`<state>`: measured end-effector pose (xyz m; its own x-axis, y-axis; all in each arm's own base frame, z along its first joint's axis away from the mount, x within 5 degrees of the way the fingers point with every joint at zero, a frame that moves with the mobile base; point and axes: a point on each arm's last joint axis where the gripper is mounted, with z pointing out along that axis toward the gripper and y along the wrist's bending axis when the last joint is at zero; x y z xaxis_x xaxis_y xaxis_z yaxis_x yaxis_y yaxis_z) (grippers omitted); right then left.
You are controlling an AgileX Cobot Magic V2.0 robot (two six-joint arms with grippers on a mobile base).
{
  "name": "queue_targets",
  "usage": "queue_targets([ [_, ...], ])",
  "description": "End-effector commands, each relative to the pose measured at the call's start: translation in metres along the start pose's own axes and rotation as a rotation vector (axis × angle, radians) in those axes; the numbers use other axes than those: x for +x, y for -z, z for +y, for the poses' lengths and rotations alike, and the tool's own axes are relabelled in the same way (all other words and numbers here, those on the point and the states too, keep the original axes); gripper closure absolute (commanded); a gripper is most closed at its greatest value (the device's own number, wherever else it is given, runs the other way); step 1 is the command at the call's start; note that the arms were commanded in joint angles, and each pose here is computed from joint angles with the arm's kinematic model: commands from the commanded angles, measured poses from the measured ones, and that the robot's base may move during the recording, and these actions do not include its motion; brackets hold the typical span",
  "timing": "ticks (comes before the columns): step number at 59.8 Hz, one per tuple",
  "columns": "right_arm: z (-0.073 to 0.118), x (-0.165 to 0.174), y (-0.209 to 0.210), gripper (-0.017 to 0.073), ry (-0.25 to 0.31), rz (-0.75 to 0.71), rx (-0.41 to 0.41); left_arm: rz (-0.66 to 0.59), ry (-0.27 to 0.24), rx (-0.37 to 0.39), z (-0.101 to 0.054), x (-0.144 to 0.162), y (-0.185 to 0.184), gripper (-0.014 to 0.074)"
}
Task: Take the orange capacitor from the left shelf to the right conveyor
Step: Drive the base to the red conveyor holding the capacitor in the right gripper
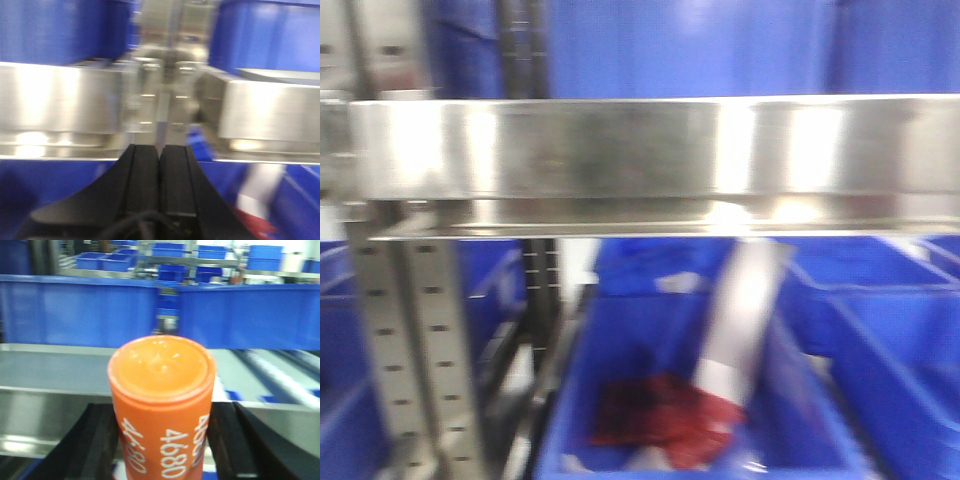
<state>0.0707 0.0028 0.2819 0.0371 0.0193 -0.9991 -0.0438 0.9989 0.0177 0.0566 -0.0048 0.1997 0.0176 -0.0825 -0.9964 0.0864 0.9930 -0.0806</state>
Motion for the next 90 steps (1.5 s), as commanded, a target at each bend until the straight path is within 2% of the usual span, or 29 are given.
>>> queue_targets([
  [1,0.0014,-0.0178,0.0008,0.04,0.019,-0.118,-0.013,-0.107,-0.001,0.007,-0.0008,-0.0105,0.0022,0.0699],
  [90,0.0014,-0.0178,0.0008,0.04,0.019,-0.118,-0.013,-0.107,-0.001,0.007,-0.0008,-0.0105,0.0022,0.0699],
])
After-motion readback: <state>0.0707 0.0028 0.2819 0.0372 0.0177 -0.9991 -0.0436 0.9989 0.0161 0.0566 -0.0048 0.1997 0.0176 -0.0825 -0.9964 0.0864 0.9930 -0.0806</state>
